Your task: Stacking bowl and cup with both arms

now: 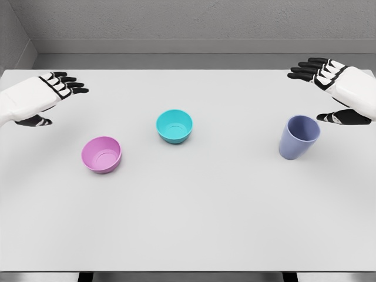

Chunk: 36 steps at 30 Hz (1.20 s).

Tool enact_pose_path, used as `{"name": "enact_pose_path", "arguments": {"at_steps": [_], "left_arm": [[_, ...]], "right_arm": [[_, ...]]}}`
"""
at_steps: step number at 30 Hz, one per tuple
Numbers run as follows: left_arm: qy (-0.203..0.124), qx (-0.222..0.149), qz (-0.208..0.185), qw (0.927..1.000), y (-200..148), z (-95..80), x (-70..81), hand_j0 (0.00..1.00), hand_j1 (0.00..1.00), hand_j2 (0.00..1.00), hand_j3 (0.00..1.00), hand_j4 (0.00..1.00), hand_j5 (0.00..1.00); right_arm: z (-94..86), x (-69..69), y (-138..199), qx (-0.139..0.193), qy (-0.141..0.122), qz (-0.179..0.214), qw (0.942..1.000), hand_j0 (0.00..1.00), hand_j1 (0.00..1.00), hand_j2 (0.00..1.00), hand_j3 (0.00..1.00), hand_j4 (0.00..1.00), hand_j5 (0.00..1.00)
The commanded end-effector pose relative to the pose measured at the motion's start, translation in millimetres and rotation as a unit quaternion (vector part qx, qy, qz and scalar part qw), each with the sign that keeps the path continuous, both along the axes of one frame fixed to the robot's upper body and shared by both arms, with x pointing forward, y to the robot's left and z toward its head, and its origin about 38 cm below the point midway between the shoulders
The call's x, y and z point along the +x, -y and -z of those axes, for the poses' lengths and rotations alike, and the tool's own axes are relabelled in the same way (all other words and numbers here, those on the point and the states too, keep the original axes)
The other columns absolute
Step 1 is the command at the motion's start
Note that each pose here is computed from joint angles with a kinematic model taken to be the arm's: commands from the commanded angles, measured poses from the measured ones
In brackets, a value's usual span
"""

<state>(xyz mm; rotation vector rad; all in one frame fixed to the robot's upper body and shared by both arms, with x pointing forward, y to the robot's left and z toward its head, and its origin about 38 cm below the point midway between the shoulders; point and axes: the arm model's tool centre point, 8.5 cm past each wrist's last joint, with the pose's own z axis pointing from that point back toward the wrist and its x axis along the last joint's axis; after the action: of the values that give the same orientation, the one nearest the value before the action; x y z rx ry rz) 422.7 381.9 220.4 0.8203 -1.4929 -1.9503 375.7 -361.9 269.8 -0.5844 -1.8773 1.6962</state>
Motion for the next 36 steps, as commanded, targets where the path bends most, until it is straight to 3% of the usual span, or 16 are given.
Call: {"name": "enact_pose_path", "arguments": {"at_steps": [1, 7, 11, 12, 18, 20, 24, 26, 28, 30, 36], "left_arm": [[0.001, 0.000, 0.000, 1.0000, -1, -1.9, -0.7, 1.00, 1.00, 1.00, 1.00, 1.00, 1.00], [-0.002, 0.008, 0.004, 1.0000, 2, 0.7, -1.0, 1.00, 1.00, 1.00, 1.00, 1.00, 1.00], [-0.065, 0.070, 0.033, 0.9949, 24, 20.3, -9.8, 1.00, 1.00, 1.00, 1.00, 1.00, 1.00], [-0.070, 0.071, 0.046, 0.9940, 33, 23.7, -12.3, 1.00, 1.00, 1.00, 1.00, 1.00, 1.00], [-0.075, 0.077, 0.092, 0.9899, 62, 26.8, -24.8, 1.00, 1.00, 1.00, 1.00, 1.00, 1.00], [-0.087, 0.094, 0.109, 0.9858, 70, 36.6, -31.6, 1.00, 1.00, 1.00, 1.00, 1.00, 1.00], [-0.095, 0.123, 0.102, 0.9826, 61, 38.4, -33.4, 1.00, 1.00, 1.00, 1.00, 1.00, 1.00], [-0.096, 0.127, 0.100, 0.9822, 60, 38.1, -33.7, 1.00, 1.00, 1.00, 1.00, 1.00, 1.00], [-0.094, 0.125, 0.101, 0.9824, 61, 36.8, -33.1, 1.00, 1.00, 1.00, 1.00, 1.00, 1.00], [-0.095, 0.121, 0.102, 0.9828, 62, 36.9, -33.1, 1.00, 1.00, 1.00, 1.00, 1.00, 1.00], [-0.092, 0.115, 0.108, 0.9831, 68, 36.0, -33.7, 1.00, 1.00, 1.00, 1.00, 1.00, 1.00]], "right_arm": [[-3.2, 0.2, 1, 0.002, 0.002, 0.002, 1.0000, 1.00, 1.00, 1.00, 1.00, 1.00, 1.00], [-6.0, -0.1, -1, 0.004, 0.007, -0.002, 1.0000, 1.00, 1.00, 1.00, 1.00, 1.00, 1.00], [-16.0, -0.2, -2, 0.009, 0.020, -0.004, 0.9997, 1.00, 1.00, 1.00, 1.00, 1.00, 1.00], [-17.3, 2.2, 5, 0.009, 0.022, 0.007, 0.9997, 1.00, 1.00, 1.00, 1.00, 1.00, 1.00], [-21.9, 2.3, 8, 0.011, 0.029, 0.011, 0.9995, 1.00, 1.00, 1.00, 1.00, 1.00, 1.00], [-20.1, 1.3, 9, 0.008, 0.025, 0.012, 0.9996, 1.00, 1.00, 1.00, 1.00, 1.00, 1.00], [-20.1, 1.3, 9, 0.008, 0.025, 0.012, 0.9996, 1.00, 1.00, 1.00, 1.00, 1.00, 1.00], [-18.2, 0.8, 9, 0.007, 0.022, 0.012, 0.9997, 1.00, 1.00, 1.00, 1.00, 1.00, 1.00], [-2.0, -4.1, 10, 0.007, 0.001, 0.013, 0.9999, 1.00, 1.00, 1.00, 1.00, 1.00, 1.00], [-2.2, -3.9, 10, 0.008, 0.002, 0.013, 0.9999, 1.00, 1.00, 1.00, 1.00, 1.00, 1.00], [-22.7, 0.7, 14, 0.014, 0.031, 0.020, 0.9992, 1.00, 1.00, 1.00, 1.00, 1.00, 1.00]]}}
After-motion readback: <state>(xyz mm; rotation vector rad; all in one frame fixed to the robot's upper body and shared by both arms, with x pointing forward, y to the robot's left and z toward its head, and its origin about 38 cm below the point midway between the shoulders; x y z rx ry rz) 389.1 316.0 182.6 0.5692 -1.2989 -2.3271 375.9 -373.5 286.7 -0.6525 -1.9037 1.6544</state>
